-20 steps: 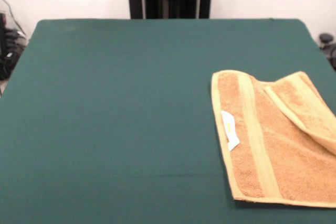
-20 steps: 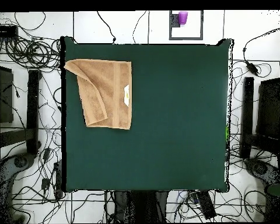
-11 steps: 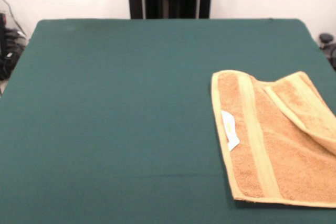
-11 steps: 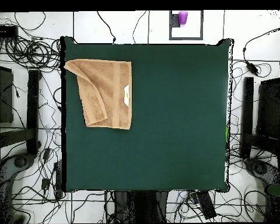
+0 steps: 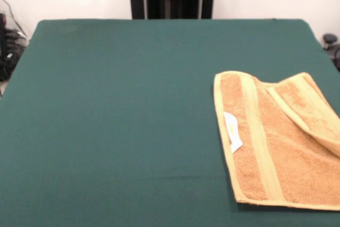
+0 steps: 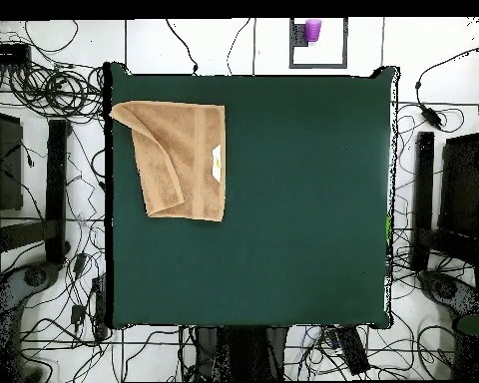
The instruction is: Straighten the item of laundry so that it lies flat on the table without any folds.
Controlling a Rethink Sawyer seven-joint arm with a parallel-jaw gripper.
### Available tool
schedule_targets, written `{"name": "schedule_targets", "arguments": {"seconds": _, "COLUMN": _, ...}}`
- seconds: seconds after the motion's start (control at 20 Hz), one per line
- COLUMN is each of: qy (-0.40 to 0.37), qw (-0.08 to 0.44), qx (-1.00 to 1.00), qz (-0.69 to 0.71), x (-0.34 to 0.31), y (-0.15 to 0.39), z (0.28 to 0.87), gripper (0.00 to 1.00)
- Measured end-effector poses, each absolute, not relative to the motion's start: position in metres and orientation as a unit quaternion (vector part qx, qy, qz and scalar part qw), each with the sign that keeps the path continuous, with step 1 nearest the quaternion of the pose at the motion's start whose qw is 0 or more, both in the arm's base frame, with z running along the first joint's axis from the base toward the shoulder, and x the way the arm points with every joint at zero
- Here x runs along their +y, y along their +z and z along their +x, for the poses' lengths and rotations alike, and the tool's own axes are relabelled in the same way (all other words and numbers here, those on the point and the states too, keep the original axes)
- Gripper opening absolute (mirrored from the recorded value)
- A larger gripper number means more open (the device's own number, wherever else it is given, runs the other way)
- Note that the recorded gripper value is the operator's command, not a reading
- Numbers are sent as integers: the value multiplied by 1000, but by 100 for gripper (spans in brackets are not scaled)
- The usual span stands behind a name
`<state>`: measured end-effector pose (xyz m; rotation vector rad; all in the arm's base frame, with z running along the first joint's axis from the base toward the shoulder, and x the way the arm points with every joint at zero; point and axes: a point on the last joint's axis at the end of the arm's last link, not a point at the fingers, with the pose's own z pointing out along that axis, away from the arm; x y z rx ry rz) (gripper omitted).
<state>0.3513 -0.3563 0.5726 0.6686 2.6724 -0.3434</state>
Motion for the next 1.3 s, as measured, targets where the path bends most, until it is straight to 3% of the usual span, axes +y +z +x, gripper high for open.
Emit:
{"name": "schedule_targets", "arguments": {"seconds": 0.65, "qy": -77, "qw": 78, "qx": 952, "qz": 286, "x": -468, "y": 605, "z": 274, "gripper": 100}}
{"name": "schedule_targets", "arguments": {"seconds": 1.3, "qy": -56, "qw": 70, "qx": 977, "qz": 194, "x": -562, "y": 606, "z": 302, "gripper": 100}}
